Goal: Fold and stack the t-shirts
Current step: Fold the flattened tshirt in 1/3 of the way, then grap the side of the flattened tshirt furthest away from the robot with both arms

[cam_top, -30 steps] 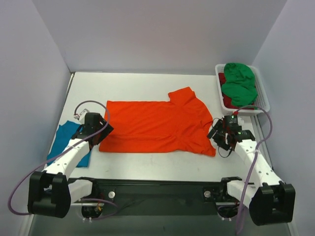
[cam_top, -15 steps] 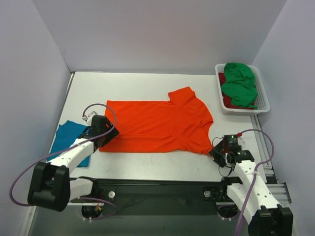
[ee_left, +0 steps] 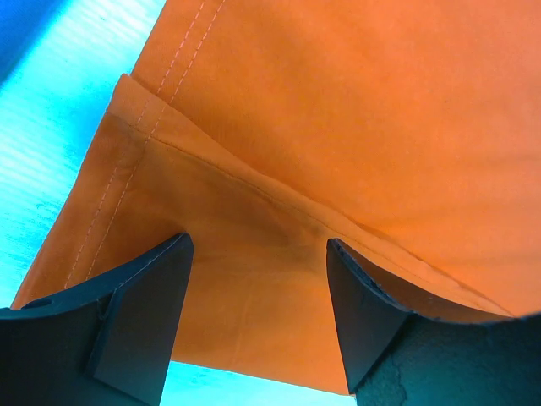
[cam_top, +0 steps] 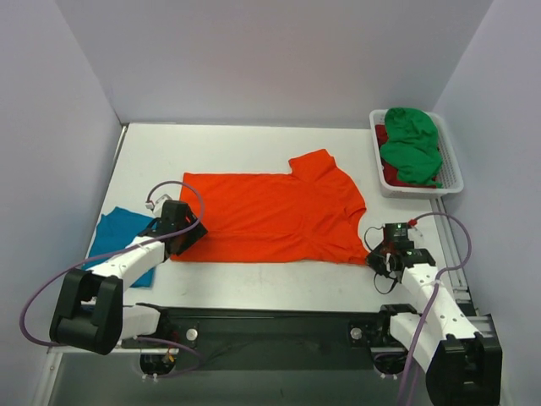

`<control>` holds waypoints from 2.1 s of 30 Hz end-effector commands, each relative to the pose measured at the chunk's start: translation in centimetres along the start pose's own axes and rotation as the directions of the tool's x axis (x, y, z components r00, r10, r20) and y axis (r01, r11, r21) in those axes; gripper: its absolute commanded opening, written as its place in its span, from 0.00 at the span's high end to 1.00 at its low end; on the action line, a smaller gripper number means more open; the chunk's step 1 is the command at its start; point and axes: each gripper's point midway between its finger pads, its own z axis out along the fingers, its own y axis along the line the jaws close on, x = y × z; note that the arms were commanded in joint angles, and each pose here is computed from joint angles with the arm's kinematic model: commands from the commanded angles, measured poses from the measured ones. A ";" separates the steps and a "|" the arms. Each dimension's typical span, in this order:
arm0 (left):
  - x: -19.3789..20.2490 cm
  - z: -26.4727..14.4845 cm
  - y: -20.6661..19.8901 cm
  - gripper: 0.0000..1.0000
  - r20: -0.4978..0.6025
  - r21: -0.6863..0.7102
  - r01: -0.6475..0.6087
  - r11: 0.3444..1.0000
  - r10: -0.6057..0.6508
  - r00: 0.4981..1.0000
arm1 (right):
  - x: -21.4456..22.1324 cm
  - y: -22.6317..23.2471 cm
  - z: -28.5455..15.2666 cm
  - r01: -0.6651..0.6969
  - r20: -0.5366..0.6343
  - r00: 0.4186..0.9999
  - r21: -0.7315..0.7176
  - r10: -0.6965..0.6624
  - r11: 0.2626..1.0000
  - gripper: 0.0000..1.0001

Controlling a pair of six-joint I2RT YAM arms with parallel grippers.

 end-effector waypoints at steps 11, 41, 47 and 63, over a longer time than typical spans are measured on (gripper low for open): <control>-0.9 -0.4 -0.7 0.25 0.034 0.015 -0.019 1.000 0.019 0.999 | -3.6 -1.2 -2.9 0.091 0.068 0.993 0.107 -0.098 0.990 0.91; -19.2 5.0 -10.3 0.37 0.172 -0.151 0.073 0.986 -0.047 0.984 | -16.3 21.5 -2.5 0.528 0.231 0.831 -0.045 -0.506 0.848 0.54; -19.2 9.3 -10.7 0.40 0.135 -0.207 0.048 0.977 -0.020 0.991 | -19.0 25.6 2.0 0.577 0.254 0.799 -0.067 -0.545 0.814 0.54; -18.1 14.8 -10.5 0.53 0.087 -0.244 0.038 0.969 -0.017 0.996 | -20.1 27.6 9.2 0.571 0.193 0.816 -0.122 -0.545 0.812 0.55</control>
